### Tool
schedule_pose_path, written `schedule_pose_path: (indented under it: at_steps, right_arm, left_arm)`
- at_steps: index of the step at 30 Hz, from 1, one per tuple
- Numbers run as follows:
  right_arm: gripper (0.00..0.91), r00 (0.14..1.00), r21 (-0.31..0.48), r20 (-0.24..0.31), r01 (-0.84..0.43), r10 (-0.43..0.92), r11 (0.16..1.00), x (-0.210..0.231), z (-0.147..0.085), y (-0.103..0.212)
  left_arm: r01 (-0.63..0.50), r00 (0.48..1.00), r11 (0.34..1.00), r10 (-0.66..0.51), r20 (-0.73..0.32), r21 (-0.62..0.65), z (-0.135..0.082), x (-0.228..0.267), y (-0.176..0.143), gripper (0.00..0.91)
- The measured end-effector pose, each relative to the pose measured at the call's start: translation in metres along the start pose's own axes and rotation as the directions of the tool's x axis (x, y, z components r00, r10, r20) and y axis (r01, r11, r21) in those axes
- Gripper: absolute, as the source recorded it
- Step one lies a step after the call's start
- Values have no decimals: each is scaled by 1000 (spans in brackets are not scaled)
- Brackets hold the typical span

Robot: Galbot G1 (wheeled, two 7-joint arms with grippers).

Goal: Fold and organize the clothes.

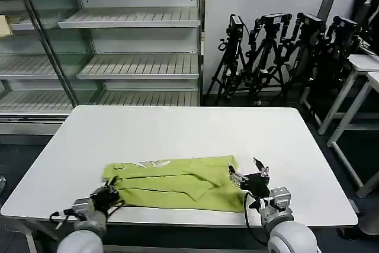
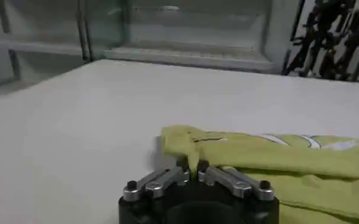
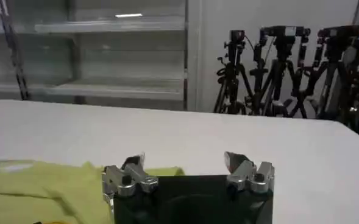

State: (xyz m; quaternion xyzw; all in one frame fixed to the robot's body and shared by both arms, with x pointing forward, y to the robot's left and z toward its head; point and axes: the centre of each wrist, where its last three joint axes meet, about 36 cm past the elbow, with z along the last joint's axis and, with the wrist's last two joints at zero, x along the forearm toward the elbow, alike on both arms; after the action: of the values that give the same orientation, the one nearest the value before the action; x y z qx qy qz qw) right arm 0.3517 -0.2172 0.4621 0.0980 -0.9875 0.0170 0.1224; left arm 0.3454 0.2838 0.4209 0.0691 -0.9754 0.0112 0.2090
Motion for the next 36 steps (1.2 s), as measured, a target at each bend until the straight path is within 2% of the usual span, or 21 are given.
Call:
schedule_pose_path:
  at_steps: [6, 11, 17, 21, 25, 36]
  right_arm:
    - [907, 1000, 2, 4, 4, -4, 1000, -2, 1, 0]
    - [907, 1000, 0, 12, 4, -4, 1000, -3, 0, 1]
    - [907, 1000, 5, 10, 0, 0, 1000, -2, 2, 1]
    - [907, 1000, 10, 9, -8, 8, 1000, -1, 3, -1]
    - [907, 1000, 15, 12, -13, 13, 1000, 0, 2, -3]
    - [907, 999, 20, 20, -36, 35, 999, 3, 0, -9]
  left_arm:
    - [83, 996, 989, -78, 46, -119, -20, -2, 54, 10]
    - [167, 984, 956, -145, 104, -243, -41, 0, 104, 10]
    - [216, 970, 909, -159, 184, -355, -67, 5, 128, 10]
    - [209, 966, 891, -125, 225, -402, -74, 11, 119, 10]
    - [161, 969, 886, -59, 240, -435, -72, 18, 92, 10]
    - [-26, 969, 871, 141, 200, -491, -34, 34, 9, 10]
